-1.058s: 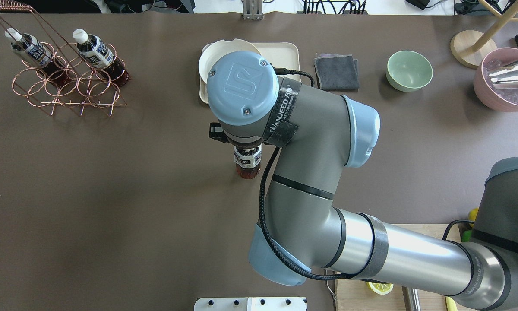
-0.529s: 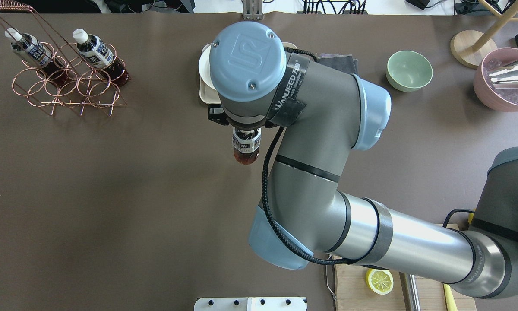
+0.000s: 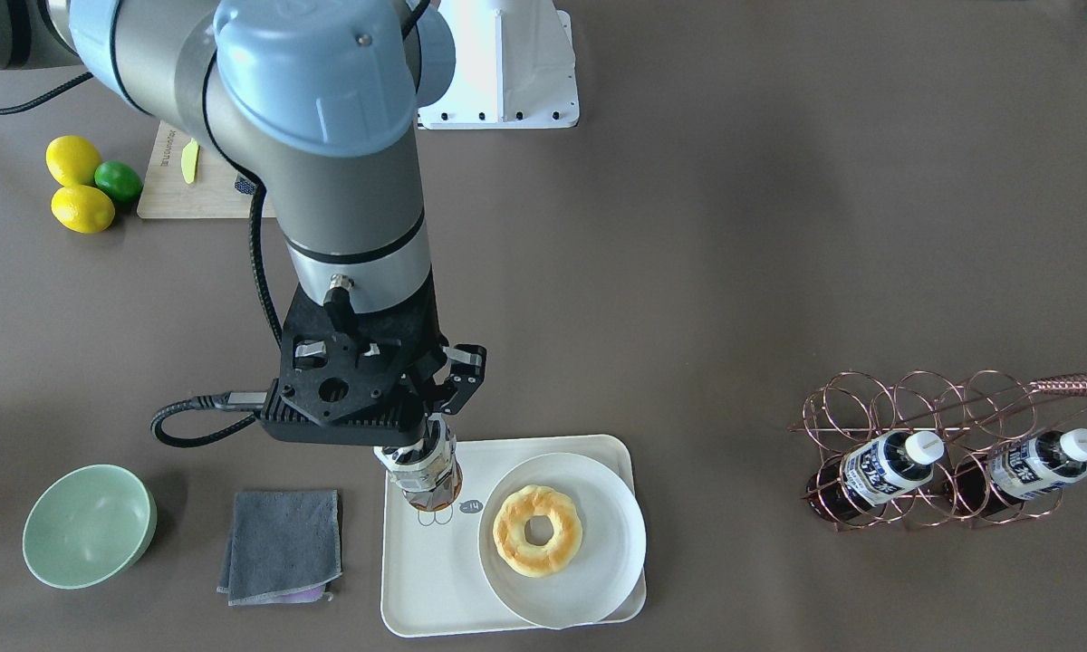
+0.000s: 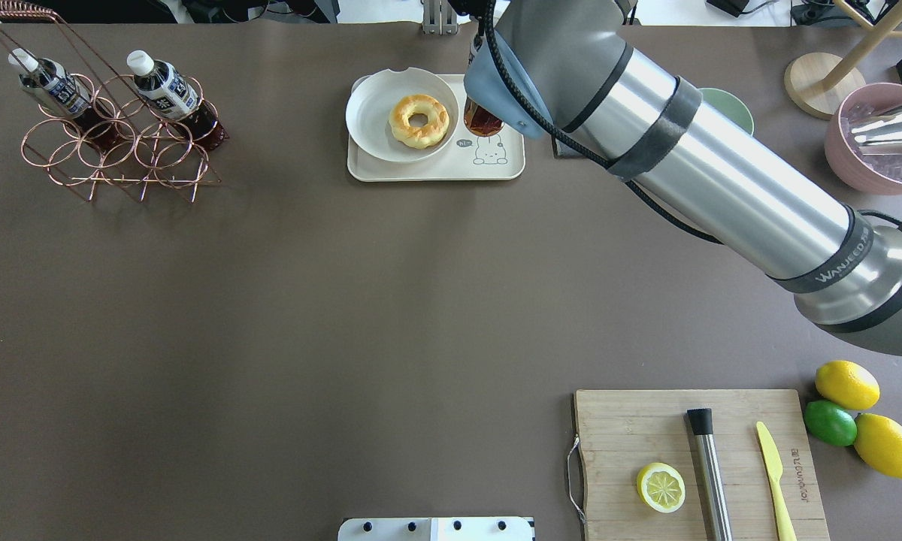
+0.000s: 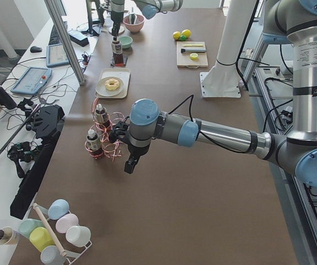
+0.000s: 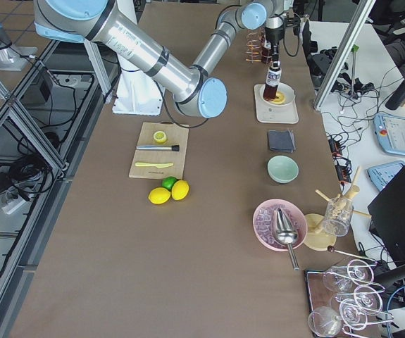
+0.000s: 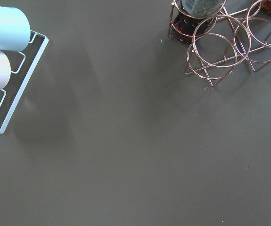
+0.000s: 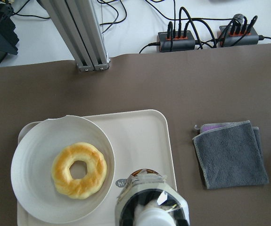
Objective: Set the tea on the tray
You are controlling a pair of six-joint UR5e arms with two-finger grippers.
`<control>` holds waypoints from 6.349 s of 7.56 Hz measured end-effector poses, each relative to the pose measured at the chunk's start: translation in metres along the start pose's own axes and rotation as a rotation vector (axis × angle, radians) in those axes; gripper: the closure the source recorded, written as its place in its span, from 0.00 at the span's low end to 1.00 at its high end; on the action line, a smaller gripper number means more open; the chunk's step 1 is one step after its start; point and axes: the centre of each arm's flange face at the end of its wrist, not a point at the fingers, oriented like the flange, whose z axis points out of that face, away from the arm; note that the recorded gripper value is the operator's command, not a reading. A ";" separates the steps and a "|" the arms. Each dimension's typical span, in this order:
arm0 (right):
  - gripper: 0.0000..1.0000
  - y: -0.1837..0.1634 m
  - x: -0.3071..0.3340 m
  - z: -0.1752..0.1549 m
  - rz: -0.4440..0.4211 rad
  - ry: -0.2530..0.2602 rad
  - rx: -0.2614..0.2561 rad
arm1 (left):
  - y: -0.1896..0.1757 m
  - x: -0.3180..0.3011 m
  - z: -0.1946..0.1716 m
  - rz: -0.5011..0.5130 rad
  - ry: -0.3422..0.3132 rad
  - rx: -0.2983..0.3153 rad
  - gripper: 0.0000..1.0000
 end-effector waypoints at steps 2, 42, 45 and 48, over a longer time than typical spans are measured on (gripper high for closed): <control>1.00 -0.022 0.009 0.033 0.006 0.031 -0.024 | -0.001 0.002 -0.002 0.004 -0.001 0.005 0.01; 0.00 0.205 0.812 0.089 -0.234 0.065 -0.372 | 0.093 -0.059 0.049 -0.246 0.029 -0.252 0.01; 0.00 0.209 0.816 0.093 -0.223 0.057 -0.381 | 0.097 -0.060 0.049 -0.255 0.035 -0.254 0.01; 0.00 0.208 0.814 0.092 -0.224 0.052 -0.377 | 0.100 -0.066 0.042 -0.271 0.034 -0.237 0.01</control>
